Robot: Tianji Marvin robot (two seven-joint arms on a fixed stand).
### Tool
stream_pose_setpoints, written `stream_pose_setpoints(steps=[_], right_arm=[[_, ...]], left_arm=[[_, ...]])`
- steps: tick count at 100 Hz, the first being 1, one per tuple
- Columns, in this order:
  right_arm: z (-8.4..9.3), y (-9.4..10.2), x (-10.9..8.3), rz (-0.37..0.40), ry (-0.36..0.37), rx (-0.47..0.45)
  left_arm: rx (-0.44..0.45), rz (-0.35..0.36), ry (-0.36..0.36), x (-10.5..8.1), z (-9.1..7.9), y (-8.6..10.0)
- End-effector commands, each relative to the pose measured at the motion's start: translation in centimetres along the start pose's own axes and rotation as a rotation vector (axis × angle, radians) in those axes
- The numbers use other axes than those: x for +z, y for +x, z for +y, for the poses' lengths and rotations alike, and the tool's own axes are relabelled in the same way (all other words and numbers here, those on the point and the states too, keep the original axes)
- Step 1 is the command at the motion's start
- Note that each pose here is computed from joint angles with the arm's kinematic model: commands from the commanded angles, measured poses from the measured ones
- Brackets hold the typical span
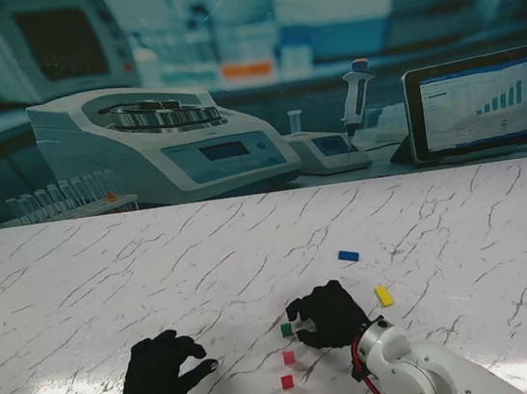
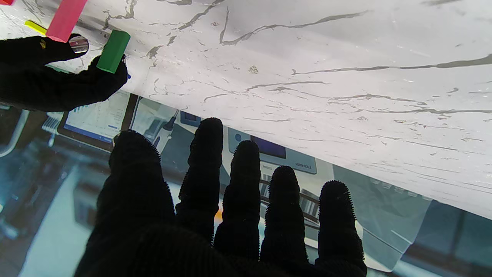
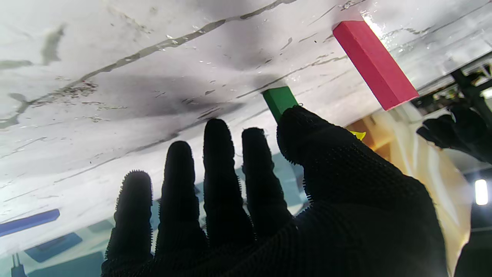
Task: Arrange dominoes in a row
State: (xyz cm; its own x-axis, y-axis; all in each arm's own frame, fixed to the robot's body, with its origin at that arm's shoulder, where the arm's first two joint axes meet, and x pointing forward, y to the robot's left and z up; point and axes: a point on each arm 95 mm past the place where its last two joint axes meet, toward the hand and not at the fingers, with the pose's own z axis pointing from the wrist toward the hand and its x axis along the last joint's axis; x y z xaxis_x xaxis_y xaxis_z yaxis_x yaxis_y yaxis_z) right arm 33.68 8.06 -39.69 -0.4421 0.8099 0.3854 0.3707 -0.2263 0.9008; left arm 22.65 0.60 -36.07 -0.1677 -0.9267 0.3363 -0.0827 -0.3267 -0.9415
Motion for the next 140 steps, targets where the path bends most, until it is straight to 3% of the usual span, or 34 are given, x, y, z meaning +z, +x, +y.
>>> stream_pose_setpoints(steps=[1, 57, 99, 120, 140], right_arm=[[-0.3, 0.0, -0.3, 0.002, 0.011, 0.009], [3.8, -2.1, -3.0, -0.044, 0.012, -0.064], [7.2, -5.7, -6.0, -0.133, -0.017, -0.175], [8.1, -7.7, -7.1, -0.171, -0.01, -0.221], [7.9, -9.4, -7.7, -0.176, -0.005, -0.245]], left_arm=[[-0.018, 0.016, -0.018, -0.2, 0.3, 0.3], [-0.006, 0.027, -0.013, 0.0, 0.3, 0.5], [0.011, 0.037, -0.016, 0.2, 0.3, 0.8], [0.013, 0.044, -0.022, 0.5, 0.4, 1.1], [0.02, 0.047, -0.021, 0.9, 0.4, 1.2]])
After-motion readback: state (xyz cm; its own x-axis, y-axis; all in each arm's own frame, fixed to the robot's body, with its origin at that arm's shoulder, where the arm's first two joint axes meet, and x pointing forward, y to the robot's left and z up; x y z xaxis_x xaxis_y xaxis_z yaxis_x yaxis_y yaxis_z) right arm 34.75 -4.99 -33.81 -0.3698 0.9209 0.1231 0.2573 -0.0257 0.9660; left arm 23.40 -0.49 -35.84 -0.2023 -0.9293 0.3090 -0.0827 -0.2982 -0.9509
